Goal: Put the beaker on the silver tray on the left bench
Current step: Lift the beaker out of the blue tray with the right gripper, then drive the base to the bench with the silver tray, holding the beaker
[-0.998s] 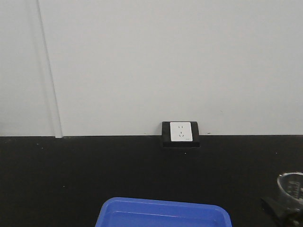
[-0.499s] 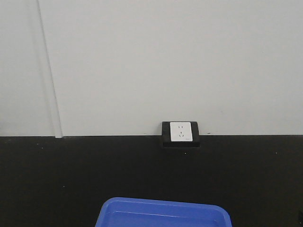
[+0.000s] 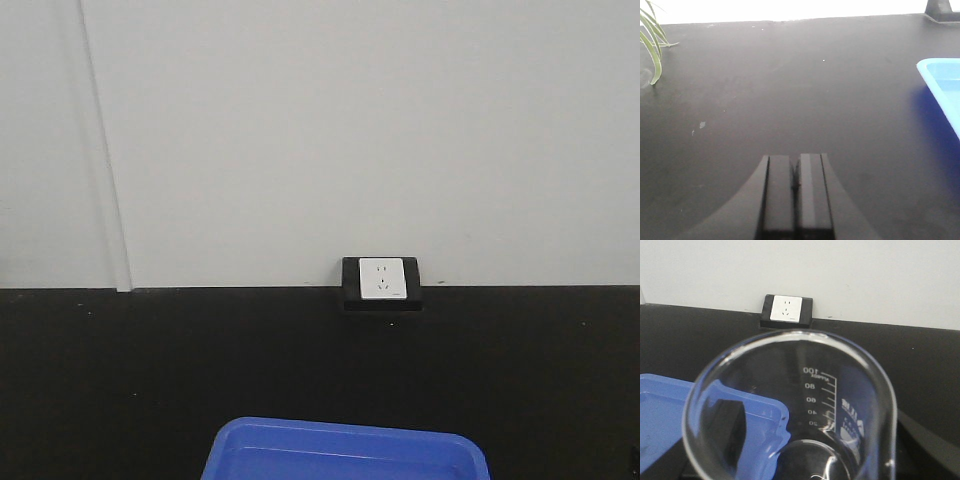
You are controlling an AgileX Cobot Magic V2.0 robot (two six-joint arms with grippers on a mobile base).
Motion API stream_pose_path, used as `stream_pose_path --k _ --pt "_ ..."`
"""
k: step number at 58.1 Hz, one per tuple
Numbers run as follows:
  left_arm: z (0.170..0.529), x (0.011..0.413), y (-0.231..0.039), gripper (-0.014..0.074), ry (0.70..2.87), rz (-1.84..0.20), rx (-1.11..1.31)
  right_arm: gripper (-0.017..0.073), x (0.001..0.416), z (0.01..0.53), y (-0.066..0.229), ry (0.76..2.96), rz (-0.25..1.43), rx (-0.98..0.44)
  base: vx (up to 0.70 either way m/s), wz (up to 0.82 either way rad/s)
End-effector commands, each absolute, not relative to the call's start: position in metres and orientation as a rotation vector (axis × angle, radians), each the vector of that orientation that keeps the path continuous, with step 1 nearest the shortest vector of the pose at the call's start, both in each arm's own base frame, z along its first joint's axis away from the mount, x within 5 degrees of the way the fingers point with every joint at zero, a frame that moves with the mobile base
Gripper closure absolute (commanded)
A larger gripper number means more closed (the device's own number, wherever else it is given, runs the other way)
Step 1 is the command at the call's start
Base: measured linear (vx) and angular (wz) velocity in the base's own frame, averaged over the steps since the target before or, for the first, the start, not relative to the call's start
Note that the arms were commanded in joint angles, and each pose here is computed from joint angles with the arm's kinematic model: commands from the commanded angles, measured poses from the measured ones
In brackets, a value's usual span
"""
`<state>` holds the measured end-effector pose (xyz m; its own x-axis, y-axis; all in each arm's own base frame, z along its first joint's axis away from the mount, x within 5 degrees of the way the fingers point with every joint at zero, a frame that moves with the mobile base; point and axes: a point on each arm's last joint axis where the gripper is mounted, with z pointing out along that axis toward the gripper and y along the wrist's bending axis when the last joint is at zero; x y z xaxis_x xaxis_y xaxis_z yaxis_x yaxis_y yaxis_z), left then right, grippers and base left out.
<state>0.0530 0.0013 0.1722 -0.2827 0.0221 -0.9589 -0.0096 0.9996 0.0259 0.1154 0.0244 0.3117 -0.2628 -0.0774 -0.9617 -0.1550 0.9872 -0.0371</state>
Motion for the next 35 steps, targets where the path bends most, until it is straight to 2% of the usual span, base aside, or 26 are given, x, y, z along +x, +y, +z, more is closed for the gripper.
stream_pose_path --k 1,35 --pt "0.1705 0.0544 0.0007 0.0592 1.792 0.022 0.014 0.0566 0.1155 0.3269 0.0272 1.75 0.088 -0.209 0.0 0.0" --pt "0.1705 0.0544 0.0007 0.0592 1.792 0.022 0.014 0.0566 0.1155 0.3269 0.0272 1.75 0.088 -0.209 -0.04 -0.03"
